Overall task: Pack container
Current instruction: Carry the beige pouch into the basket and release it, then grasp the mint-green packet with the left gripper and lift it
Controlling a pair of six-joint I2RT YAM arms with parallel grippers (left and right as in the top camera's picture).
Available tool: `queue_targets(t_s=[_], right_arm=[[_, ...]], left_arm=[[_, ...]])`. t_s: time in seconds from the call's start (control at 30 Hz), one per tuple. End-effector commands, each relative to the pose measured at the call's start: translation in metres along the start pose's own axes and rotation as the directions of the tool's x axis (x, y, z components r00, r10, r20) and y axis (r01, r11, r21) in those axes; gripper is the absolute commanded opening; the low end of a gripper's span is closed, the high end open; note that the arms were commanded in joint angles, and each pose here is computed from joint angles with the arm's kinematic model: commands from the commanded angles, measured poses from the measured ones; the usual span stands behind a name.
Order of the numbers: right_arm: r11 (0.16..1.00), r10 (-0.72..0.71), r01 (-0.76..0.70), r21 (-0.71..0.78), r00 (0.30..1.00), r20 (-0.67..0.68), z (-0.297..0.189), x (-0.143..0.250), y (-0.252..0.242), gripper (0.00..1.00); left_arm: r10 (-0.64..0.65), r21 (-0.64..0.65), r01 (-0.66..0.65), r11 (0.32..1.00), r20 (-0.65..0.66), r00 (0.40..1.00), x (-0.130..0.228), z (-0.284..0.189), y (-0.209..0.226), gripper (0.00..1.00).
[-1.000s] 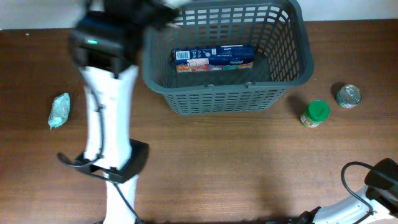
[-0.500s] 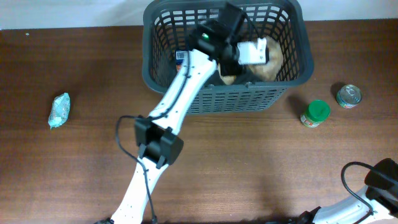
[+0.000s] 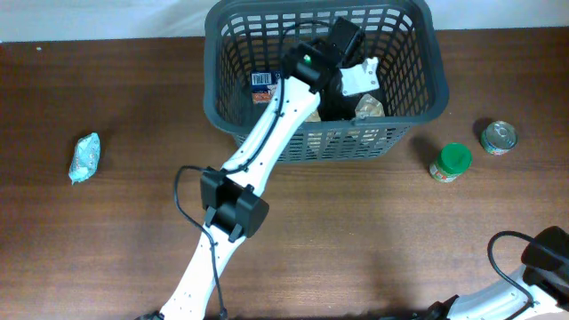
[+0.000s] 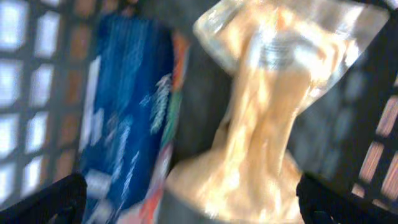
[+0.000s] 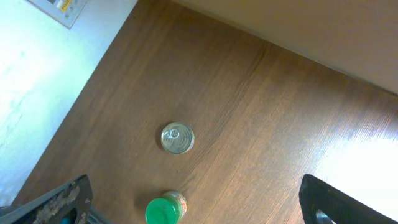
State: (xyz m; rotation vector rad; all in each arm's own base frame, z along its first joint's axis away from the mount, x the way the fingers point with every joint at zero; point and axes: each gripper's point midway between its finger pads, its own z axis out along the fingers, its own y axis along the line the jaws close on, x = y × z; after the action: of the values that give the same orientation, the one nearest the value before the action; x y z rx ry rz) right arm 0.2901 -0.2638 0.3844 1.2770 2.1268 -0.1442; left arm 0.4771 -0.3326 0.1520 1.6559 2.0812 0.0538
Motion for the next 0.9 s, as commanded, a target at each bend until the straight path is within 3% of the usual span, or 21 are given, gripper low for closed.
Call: queue_targets(t_s=[0.0,0.07,0.13,0.2,0.27,0.33,0.37,0.4,0.5,0.57,0.63,0.87], right_arm=[[1.0,0.012,-0.012,0.004,1.0,-0.007,0.001,0.001,-0.002,0.99],[1.0,0.012,-0.012,0.004,1.0,-0.007,0.001,0.001,-0.002,0.99],[1.0,0.012,-0.012,0.004,1.0,-0.007,0.001,0.001,-0.002,0.99],[1.0,0.012,-0.012,0.004,1.0,-0.007,0.001,0.001,-0.002,0.99],[1.0,0.012,-0.012,0.004,1.0,-0.007,0.001,0.001,-0.002,0.99],[1.0,0.012,-0.012,0.005,1.0,-0.008,0.001,0.001,-0.002,0.99],[1.0,0.012,-0.012,0.005,1.0,-0.008,0.001,0.001,-0.002,0.99],[1.0,0.012,-0.012,0.004,1.0,-0.007,0.001,0.001,-0.002,0.99],[1.0,0.012,-0.012,0.004,1.0,-0.007,0.001,0.001,-0.002,0.99],[1.0,0.012,-0.012,0.004,1.0,-0.007,0.001,0.001,-0.002,0.99],[1.0,0.012,-0.012,0.004,1.0,-0.007,0.001,0.001,-0.002,0.98],[1.0,0.012,-0.012,0.004,1.0,-0.007,0.001,0.001,-0.002,0.99]], left_arm=[[-0.109,-0.243,0.121,0.963,0.06,0.992,0.022,-0.122,0.068,0.99],[-0.162,-0.295,0.181,0.938,0.087,0.983,0.046,-0.169,0.087,0.99],[-0.276,-0.372,0.307,0.876,0.136,0.951,0.089,-0.234,0.111,0.99],[-0.35,-0.416,0.384,0.824,0.158,0.923,0.123,-0.27,0.122,0.99],[-0.464,-0.453,0.49,0.745,0.176,0.868,0.167,-0.301,0.131,0.99],[-0.628,-0.449,0.628,0.636,0.171,0.759,0.216,-0.31,0.132,0.99],[-0.688,-0.439,0.675,0.593,0.159,0.708,0.236,-0.31,0.13,0.99],[-0.825,-0.422,0.777,0.468,0.107,0.555,0.286,-0.3,0.123,0.99],[-0.943,-0.425,0.854,0.3,0.002,0.332,0.355,-0.272,0.112,0.99],[-0.973,-0.427,0.874,0.231,-0.092,0.212,0.398,-0.245,0.101,0.99],[-0.978,-0.426,0.886,0.181,-0.174,0.116,0.438,-0.215,0.09,0.99],[-0.947,-0.431,0.901,0.051,-0.306,-0.093,0.541,-0.12,0.052,0.99]])
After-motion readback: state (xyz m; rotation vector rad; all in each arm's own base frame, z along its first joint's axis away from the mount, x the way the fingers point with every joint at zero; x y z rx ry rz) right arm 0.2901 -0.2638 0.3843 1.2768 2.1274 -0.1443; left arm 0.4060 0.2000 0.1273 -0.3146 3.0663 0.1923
